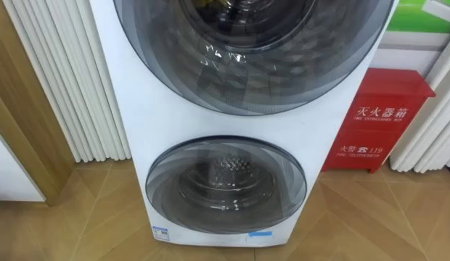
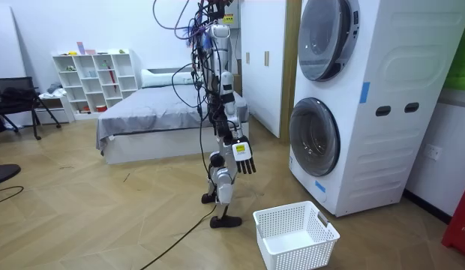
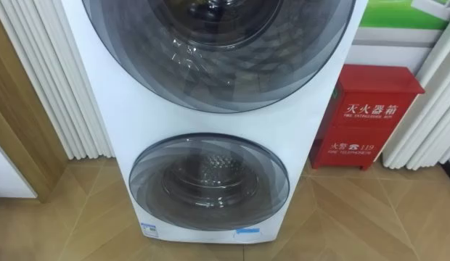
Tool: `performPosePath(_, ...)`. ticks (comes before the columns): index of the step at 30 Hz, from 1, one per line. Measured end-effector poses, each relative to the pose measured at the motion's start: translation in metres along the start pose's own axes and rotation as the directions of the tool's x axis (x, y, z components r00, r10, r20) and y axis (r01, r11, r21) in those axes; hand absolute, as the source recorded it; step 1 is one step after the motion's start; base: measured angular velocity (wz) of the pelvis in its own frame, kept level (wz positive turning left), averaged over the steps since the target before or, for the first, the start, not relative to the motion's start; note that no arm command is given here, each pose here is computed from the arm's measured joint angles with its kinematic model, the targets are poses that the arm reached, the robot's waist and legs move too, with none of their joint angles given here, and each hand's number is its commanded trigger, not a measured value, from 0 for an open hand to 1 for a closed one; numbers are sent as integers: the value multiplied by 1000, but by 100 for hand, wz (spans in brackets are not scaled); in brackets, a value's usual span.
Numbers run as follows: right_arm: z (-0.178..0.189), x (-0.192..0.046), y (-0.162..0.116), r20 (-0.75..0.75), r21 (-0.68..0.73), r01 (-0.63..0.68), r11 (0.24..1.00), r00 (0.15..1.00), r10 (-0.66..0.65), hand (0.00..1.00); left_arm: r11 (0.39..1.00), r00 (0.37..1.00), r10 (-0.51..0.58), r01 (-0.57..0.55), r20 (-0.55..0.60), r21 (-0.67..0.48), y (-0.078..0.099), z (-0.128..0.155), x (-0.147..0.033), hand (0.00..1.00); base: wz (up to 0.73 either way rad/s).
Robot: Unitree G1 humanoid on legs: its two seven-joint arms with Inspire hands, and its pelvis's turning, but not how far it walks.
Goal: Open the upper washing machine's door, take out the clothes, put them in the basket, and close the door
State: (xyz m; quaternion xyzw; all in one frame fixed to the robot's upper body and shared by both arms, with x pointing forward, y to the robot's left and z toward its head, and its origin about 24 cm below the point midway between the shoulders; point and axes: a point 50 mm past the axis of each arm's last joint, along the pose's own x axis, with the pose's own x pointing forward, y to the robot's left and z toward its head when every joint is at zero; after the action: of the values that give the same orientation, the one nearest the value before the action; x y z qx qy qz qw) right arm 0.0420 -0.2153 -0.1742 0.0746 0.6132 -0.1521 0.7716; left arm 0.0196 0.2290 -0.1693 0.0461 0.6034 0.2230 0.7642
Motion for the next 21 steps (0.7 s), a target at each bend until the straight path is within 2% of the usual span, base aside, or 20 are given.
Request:
performPosePath(14, 0, 0, 0, -1, 1, 0, 1000, 1000, 0, 0, 1000, 1000, 0, 0, 0, 0, 0, 0, 0, 0, 0)
performPosePath(21, 3, 0, -1, -1, 66, -3, 998, 1000, 3, 0, 999, 1000, -28, 28, -1, -16, -1, 1, 0, 0, 0)
